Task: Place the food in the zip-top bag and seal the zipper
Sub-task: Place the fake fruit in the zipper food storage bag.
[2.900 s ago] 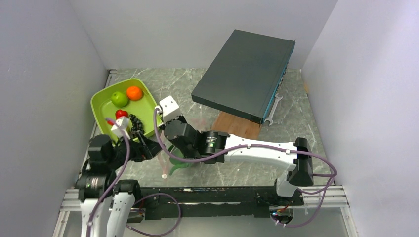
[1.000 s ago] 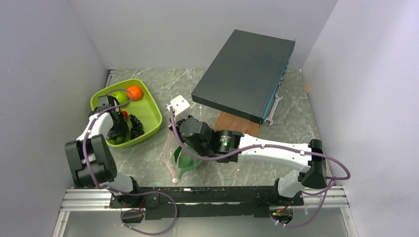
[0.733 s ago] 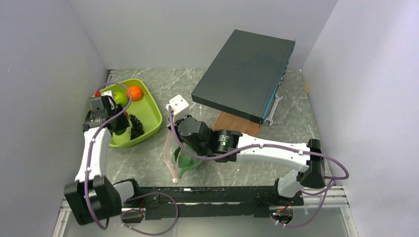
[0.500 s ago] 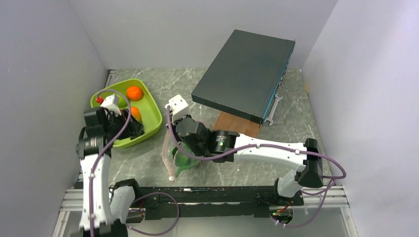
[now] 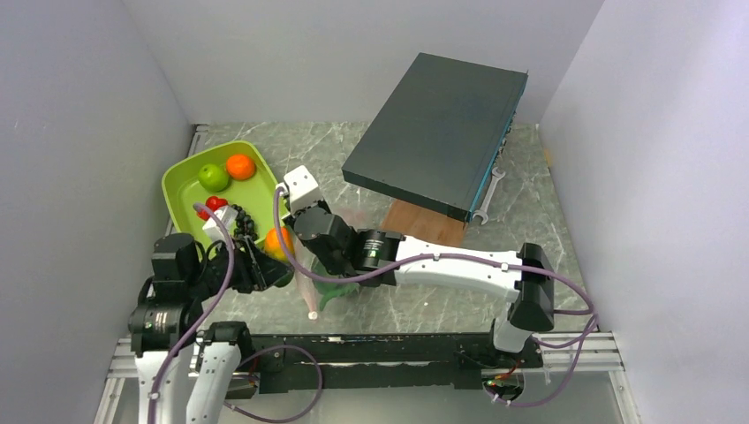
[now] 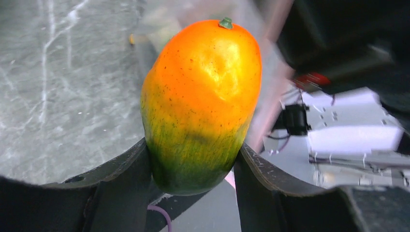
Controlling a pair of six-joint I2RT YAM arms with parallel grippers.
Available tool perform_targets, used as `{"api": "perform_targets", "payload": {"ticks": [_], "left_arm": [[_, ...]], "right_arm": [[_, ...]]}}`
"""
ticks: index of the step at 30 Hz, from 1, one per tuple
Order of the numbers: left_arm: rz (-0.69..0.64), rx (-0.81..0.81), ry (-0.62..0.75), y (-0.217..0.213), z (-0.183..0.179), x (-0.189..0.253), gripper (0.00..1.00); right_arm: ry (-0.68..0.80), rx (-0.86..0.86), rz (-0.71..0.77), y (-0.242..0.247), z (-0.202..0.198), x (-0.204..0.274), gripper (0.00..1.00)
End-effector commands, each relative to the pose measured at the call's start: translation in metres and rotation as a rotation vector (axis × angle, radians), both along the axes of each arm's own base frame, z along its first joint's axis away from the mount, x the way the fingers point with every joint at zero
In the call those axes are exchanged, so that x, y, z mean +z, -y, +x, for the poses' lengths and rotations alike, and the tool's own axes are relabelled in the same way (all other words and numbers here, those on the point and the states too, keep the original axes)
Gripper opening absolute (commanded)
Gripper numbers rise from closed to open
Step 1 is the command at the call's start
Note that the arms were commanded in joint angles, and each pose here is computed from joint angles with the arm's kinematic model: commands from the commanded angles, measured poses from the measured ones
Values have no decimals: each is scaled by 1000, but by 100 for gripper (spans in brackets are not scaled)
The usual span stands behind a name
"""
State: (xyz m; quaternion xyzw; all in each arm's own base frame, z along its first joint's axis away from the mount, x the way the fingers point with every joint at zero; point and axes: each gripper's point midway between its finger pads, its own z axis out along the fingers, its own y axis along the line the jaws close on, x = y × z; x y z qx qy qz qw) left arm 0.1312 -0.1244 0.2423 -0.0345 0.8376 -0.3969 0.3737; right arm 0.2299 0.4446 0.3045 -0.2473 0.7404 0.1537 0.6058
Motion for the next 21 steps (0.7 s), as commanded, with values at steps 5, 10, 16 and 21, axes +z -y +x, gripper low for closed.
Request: {"api": "perform_targets", "payload": {"ticks": [5, 10, 16, 21], "left_arm": [[58, -218, 76, 17, -41, 37, 0], [32, -272, -82, 26, -40, 9, 0], [-1, -262, -157, 32, -27, -5, 0], [-20, -267, -118, 33, -30, 3, 0]], "right_arm": [[65, -64, 4, -10, 18, 25, 0], [79, -44, 43, -13, 12, 36, 0], [114, 20, 86, -13, -4, 43, 0], [178, 94, 88, -5, -13, 47, 0]]}}
